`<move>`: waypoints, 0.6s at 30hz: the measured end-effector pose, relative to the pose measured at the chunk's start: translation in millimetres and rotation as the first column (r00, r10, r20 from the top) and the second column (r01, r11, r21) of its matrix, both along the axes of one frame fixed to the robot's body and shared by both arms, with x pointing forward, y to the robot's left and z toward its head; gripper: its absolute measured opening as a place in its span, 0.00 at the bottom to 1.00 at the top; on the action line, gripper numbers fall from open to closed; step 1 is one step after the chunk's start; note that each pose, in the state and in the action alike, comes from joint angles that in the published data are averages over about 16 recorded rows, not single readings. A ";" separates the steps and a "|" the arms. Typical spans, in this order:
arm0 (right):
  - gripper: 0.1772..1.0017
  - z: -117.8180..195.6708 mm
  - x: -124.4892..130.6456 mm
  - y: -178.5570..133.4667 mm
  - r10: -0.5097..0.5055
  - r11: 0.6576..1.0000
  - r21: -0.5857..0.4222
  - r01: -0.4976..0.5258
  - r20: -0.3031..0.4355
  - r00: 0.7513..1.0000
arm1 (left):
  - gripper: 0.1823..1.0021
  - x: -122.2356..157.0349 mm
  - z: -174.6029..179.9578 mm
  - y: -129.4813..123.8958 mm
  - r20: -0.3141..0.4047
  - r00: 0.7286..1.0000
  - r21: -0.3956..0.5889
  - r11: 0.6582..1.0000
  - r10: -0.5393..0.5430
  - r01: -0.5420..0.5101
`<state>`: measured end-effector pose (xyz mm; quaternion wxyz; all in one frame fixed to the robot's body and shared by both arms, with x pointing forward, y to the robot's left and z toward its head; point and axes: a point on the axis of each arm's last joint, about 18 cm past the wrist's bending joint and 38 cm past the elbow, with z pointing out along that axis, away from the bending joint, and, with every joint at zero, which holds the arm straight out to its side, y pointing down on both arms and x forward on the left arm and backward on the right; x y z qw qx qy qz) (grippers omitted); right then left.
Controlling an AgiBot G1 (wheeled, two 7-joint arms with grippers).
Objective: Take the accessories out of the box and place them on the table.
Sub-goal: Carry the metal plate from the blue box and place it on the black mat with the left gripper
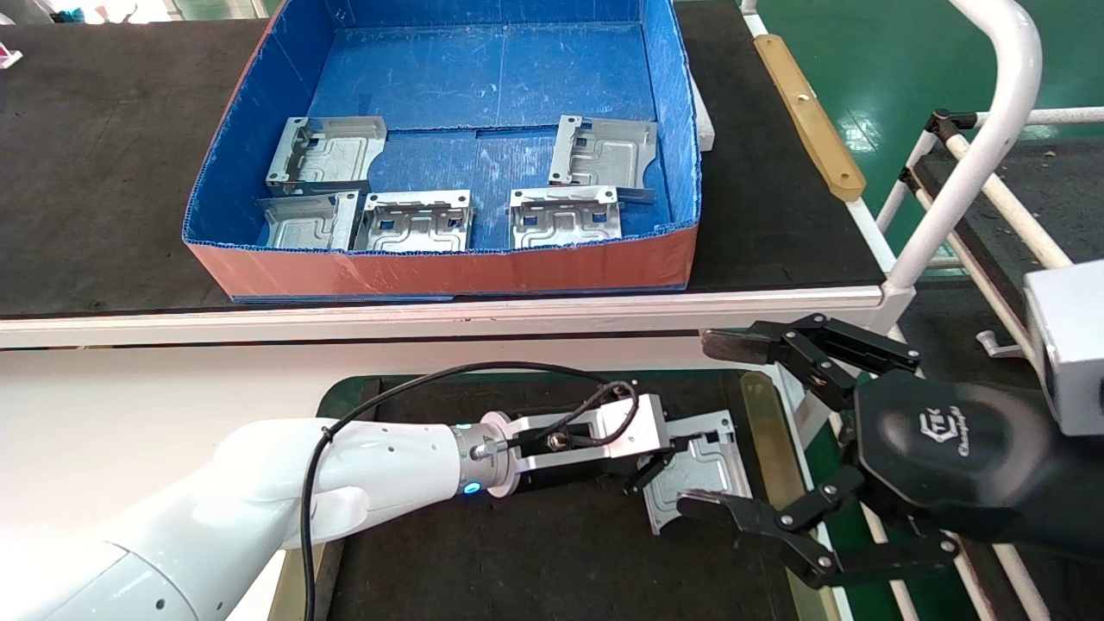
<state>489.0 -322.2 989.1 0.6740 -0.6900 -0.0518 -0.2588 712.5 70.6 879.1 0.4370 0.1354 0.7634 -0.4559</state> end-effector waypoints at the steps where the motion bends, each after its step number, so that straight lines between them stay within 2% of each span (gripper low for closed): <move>1: 1.00 0.0 0.0 0.0 0.000 1.000 0.000 0.000 0.000 1.000 | 0.12 -0.2 -0.4 -0.5 -0.001 1.000 0.001 1.000 -0.001 0.001; 7: 1.00 0.0 0.0 -0.1 0.000 1.000 0.000 0.000 0.000 1.000 | 0.13 -0.6 -1.8 -2.0 -0.002 1.000 0.006 1.000 -0.002 0.002; 18: 1.00 0.0 0.0 -0.1 0.000 1.000 0.000 0.000 0.000 1.000 | 0.22 -0.6 -0.9 -1.1 -0.002 1.000 0.003 1.000 -0.002 0.002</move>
